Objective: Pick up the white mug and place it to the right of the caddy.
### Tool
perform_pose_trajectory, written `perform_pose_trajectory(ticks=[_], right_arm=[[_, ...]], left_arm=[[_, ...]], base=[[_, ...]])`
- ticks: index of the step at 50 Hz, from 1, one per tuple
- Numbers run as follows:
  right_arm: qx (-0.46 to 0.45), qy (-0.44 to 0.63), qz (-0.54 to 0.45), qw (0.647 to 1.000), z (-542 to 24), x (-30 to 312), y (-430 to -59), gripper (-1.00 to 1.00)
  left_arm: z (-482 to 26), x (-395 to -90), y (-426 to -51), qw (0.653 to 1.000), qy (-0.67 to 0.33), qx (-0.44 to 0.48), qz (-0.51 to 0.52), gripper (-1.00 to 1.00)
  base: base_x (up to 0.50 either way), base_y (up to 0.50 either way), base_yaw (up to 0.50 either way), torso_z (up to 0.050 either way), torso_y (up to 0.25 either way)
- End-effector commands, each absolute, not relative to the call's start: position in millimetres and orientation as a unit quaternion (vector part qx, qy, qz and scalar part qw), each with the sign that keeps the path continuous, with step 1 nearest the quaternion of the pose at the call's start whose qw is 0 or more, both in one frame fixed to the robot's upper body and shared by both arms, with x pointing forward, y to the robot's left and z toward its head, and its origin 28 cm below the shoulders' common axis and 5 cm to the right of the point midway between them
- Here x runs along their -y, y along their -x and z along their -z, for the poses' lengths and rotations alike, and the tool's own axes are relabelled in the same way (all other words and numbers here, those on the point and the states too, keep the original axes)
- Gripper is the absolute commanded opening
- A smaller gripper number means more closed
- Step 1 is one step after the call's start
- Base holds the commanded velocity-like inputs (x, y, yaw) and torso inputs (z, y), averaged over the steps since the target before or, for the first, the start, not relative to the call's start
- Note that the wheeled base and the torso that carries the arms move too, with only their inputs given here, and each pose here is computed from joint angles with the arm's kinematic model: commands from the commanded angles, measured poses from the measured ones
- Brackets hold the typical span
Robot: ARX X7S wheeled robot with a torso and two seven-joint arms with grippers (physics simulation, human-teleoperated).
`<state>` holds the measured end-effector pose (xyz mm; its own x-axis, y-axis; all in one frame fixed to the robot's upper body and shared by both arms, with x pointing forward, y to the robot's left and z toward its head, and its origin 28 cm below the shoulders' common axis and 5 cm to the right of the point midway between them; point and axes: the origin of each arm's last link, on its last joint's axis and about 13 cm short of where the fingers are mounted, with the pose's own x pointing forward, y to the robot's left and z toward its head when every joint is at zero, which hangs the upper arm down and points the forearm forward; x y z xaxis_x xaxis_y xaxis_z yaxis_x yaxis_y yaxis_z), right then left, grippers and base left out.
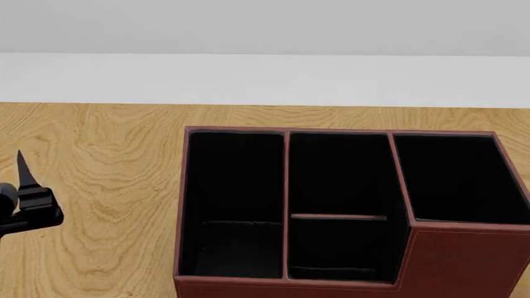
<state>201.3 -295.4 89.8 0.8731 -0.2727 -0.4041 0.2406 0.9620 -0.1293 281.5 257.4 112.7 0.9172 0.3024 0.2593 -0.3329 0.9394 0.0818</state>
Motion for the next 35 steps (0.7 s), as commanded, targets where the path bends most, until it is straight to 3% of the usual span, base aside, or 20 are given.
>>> perform_pose_trajectory(ticks=[1,35], right_arm=[[-0.207,0.043,0.126,0.969,-90.5,292.7,-195.5,1.00],[-0.170,0.062,0.105,0.978,-103.5,278.2,-181.0,1.00]], left_arm=[[-113.8,-256.2,-278.4,0.977,-0.062,0.123,-0.161,1.00],[-113.9,-256.6,-273.1,0.977,-0.061,0.125,-0.160,1.00]], base=[[0.00,0.00,0.00,0.000,0.000],[0.00,0.00,0.00,0.000,0.000]])
